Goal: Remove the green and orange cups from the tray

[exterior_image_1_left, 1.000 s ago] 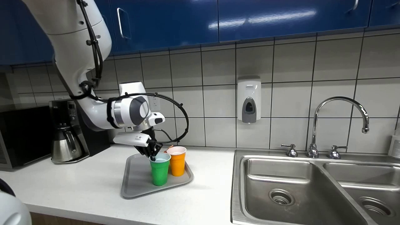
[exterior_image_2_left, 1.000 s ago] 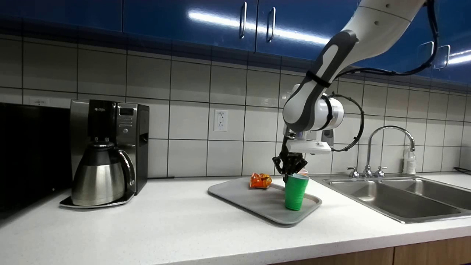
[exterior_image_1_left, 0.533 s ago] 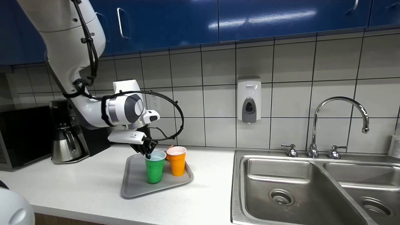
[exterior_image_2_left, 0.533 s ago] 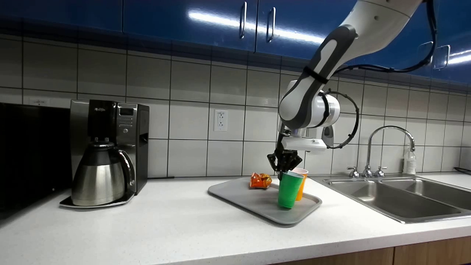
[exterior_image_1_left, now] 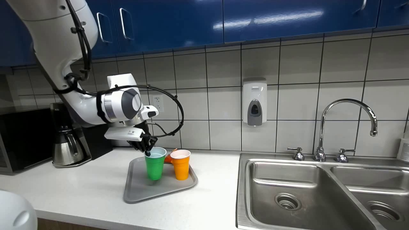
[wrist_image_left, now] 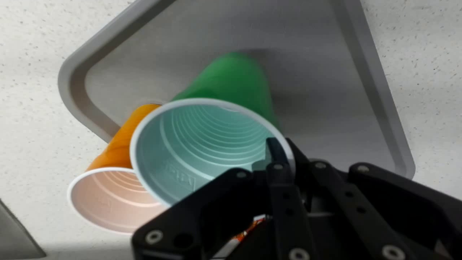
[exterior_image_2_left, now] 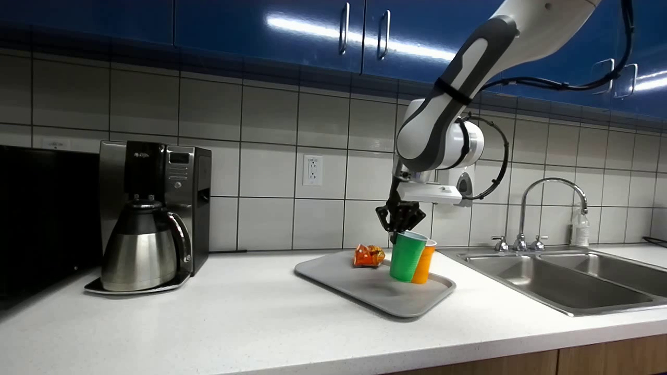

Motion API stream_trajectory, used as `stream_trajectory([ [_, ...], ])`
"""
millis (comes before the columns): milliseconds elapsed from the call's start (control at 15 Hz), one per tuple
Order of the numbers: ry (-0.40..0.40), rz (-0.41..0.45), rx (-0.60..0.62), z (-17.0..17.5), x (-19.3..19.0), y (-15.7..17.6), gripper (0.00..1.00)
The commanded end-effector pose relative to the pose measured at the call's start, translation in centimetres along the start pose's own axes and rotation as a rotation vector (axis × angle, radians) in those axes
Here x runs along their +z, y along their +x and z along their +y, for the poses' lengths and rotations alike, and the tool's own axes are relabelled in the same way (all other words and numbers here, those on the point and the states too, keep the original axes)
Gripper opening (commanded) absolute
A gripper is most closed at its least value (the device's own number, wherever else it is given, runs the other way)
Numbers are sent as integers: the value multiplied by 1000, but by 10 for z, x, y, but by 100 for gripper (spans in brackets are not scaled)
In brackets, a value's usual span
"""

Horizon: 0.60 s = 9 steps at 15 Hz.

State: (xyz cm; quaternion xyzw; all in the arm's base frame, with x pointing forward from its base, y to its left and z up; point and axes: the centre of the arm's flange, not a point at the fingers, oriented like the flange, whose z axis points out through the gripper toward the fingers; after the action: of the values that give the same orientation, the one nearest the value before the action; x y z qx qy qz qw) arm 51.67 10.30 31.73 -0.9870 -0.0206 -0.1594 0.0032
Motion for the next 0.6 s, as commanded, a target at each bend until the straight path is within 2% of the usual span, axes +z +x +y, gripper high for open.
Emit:
stream_trajectory([
  [0, -29, 11, 10, -1, -25, -16, 1],
  [533, -59, 8, 25, 6, -46, -41, 1],
])
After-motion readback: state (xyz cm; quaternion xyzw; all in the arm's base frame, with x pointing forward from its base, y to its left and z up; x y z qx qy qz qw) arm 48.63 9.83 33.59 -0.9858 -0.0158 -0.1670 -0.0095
